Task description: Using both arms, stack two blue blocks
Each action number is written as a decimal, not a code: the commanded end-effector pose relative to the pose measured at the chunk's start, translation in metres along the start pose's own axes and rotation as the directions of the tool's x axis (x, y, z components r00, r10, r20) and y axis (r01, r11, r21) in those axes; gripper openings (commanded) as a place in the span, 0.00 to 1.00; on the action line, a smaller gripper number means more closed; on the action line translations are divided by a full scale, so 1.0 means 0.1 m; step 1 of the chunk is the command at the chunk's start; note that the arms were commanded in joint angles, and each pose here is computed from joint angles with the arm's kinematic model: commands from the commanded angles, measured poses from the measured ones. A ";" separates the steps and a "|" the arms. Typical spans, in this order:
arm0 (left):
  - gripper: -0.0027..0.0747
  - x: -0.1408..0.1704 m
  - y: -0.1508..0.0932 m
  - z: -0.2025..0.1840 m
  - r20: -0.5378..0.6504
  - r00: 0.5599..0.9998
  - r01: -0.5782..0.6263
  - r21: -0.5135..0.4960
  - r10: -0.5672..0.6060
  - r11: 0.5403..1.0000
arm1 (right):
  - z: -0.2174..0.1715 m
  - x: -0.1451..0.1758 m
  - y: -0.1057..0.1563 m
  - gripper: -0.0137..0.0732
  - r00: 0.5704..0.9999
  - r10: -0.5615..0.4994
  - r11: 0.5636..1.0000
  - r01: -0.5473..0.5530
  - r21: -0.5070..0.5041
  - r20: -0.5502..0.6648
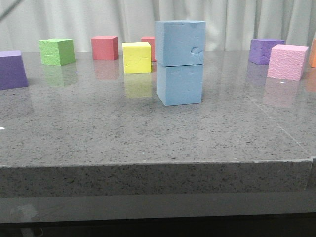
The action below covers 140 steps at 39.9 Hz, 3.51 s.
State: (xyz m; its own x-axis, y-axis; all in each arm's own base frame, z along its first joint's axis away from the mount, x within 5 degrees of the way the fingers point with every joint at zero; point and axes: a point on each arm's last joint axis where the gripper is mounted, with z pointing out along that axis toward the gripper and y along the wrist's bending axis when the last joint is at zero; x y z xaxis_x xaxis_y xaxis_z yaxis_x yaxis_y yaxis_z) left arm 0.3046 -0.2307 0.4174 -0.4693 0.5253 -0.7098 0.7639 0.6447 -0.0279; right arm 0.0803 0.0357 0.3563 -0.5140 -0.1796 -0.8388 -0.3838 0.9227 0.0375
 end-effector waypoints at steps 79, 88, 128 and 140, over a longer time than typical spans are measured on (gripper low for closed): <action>0.01 2.32 -0.58 -1.73 0.469 0.864 0.283 -0.153 -0.183 0.947 | -0.06 -0.17 0.00 0.08 0.989 -0.003 1.000 0.003 -0.003 0.146; 0.01 2.32 -0.59 -1.73 0.468 0.865 0.283 -0.153 -0.183 0.947 | -0.06 -0.19 0.01 0.08 0.986 -0.003 1.000 0.003 -0.004 0.166; 0.01 3.82 -0.39 -0.93 0.788 0.614 0.541 -0.459 0.041 0.705 | -0.06 -0.19 0.01 0.08 0.987 -0.003 1.000 0.003 -0.004 0.163; 0.01 3.82 -0.39 -0.92 0.790 0.611 0.541 -0.459 0.045 0.705 | -0.06 -0.18 0.00 0.08 0.987 -0.003 1.000 0.003 -0.003 0.161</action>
State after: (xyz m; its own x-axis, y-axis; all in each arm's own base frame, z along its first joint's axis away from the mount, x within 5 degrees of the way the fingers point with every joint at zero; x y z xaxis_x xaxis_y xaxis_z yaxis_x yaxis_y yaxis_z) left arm 0.0562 -0.0039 0.2036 -0.0061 -0.0747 -0.9972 0.0714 0.9946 -0.0749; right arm 0.0828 0.0368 0.3616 -0.4604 -0.1556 -0.8740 -0.3861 0.9216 0.0393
